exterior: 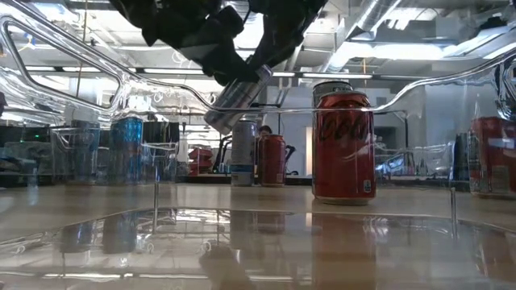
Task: Sort soda cans
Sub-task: Put the blue soda can into the top left transparent bin
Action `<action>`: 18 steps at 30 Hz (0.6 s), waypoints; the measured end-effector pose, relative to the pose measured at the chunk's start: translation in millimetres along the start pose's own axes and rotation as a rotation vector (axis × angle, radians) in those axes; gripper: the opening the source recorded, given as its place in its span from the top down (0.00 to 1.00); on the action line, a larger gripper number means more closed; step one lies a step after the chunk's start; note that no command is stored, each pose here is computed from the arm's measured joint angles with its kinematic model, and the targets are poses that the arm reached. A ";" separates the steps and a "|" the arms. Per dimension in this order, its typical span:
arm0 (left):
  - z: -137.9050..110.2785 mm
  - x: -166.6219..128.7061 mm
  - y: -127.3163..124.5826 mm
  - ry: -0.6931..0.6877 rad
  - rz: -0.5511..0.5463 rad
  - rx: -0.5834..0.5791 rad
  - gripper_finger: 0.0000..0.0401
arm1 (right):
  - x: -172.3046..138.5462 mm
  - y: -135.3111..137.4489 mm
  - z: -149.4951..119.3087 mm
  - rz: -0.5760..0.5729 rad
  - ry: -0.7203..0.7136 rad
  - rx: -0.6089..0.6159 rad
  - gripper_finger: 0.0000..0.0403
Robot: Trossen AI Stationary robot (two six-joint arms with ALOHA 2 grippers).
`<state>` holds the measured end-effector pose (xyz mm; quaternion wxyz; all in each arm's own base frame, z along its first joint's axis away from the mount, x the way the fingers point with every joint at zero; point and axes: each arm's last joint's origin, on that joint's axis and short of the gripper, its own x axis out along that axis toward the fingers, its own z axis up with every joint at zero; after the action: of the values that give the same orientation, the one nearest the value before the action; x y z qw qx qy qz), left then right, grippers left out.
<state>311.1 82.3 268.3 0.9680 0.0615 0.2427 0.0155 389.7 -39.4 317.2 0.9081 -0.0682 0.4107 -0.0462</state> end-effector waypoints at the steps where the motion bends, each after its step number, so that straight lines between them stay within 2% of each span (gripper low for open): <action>1: 0.2 -0.2 0.0 0.005 -0.001 0.000 0.36 | 0.0 -0.4 0.1 -0.001 -0.001 0.001 0.45; 5: -1.4 -0.6 -0.3 0.027 -0.006 -0.004 0.43 | 0.8 -1.7 0.1 -0.001 -0.003 0.008 0.45; 8: -1.4 -1.2 -0.5 0.034 -0.007 0.007 0.43 | 0.8 -1.5 0.1 -0.001 -0.004 0.016 0.43; 13: -1.0 -1.3 0.1 0.029 -0.004 0.016 0.43 | 0.8 -1.9 -0.7 -0.001 0.003 0.045 0.35; 18: 0.0 -1.3 1.9 0.019 0.021 0.018 0.43 | -16.2 -7.3 -8.1 -0.006 0.062 0.078 0.26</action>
<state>310.0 84.0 269.1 0.9649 0.0727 0.2513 0.0241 372.7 -45.1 325.1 0.8968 -0.0325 0.4361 -0.0669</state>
